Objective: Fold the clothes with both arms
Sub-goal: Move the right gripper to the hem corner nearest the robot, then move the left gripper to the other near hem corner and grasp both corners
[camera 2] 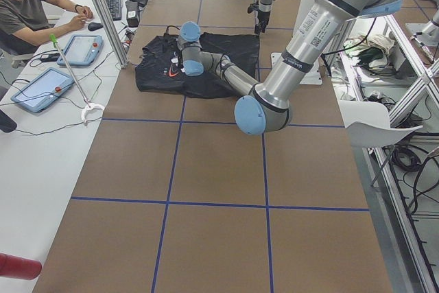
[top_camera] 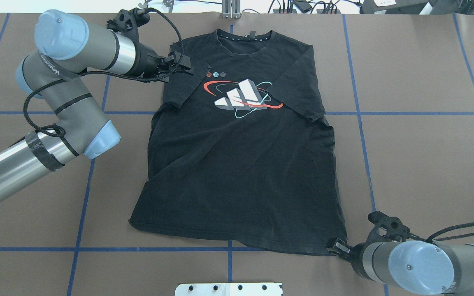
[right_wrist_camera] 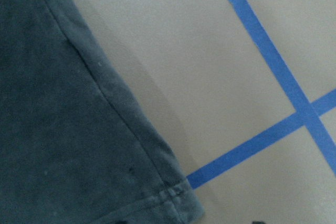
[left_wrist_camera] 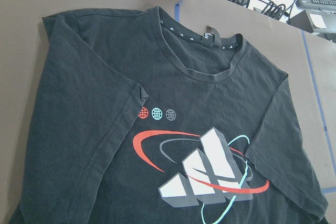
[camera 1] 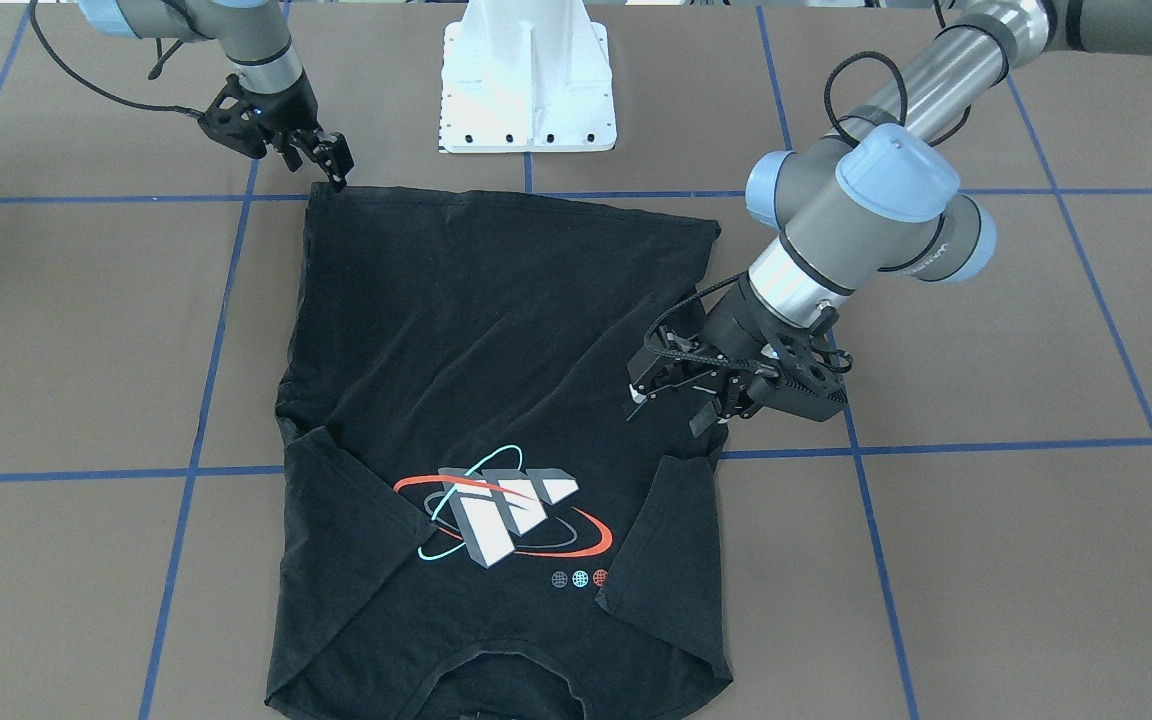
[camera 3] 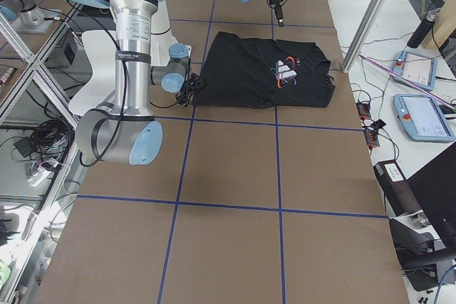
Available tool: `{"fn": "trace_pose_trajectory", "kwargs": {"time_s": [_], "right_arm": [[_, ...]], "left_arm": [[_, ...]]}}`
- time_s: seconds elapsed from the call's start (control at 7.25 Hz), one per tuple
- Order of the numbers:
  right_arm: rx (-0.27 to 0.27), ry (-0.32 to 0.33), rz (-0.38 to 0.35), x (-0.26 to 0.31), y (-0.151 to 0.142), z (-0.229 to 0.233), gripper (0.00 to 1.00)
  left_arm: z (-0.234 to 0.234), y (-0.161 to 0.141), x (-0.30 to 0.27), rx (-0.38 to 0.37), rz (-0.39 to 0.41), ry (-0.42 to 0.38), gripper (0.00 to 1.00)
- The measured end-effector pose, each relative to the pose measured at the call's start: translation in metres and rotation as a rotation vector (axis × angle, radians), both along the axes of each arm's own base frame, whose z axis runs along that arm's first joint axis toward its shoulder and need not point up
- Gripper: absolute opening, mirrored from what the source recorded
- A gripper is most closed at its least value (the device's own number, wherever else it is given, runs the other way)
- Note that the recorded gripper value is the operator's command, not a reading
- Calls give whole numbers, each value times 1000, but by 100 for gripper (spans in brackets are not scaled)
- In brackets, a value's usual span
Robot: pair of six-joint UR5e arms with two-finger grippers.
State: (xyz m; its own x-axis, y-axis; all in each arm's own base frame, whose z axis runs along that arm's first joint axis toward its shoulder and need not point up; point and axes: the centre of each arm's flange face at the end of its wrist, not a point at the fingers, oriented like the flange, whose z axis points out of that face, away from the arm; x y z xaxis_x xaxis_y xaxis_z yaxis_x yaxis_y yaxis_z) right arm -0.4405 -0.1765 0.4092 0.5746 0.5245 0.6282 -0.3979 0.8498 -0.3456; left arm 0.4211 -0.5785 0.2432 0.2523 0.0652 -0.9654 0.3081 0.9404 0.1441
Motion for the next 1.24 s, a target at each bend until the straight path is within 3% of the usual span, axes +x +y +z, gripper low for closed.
{"fn": "trace_pose_trajectory", "kwargs": {"time_s": [0.28,0.41,0.55,1.24], "right_arm": [[0,7,-5,-1,3,3,35],[1,12,-4,-1,3,6,6],[3,14,-2,-2,2,7,0],[6,-21,22,8,-8,-11,0]], "left_arm": [[1,1,-1,2,-5,0,88],[3,1,-2,0,-5,-2,88],[5,2,-2,-2,-6,-4,88],[17,2,-4,-9,-19,-17,88]]}}
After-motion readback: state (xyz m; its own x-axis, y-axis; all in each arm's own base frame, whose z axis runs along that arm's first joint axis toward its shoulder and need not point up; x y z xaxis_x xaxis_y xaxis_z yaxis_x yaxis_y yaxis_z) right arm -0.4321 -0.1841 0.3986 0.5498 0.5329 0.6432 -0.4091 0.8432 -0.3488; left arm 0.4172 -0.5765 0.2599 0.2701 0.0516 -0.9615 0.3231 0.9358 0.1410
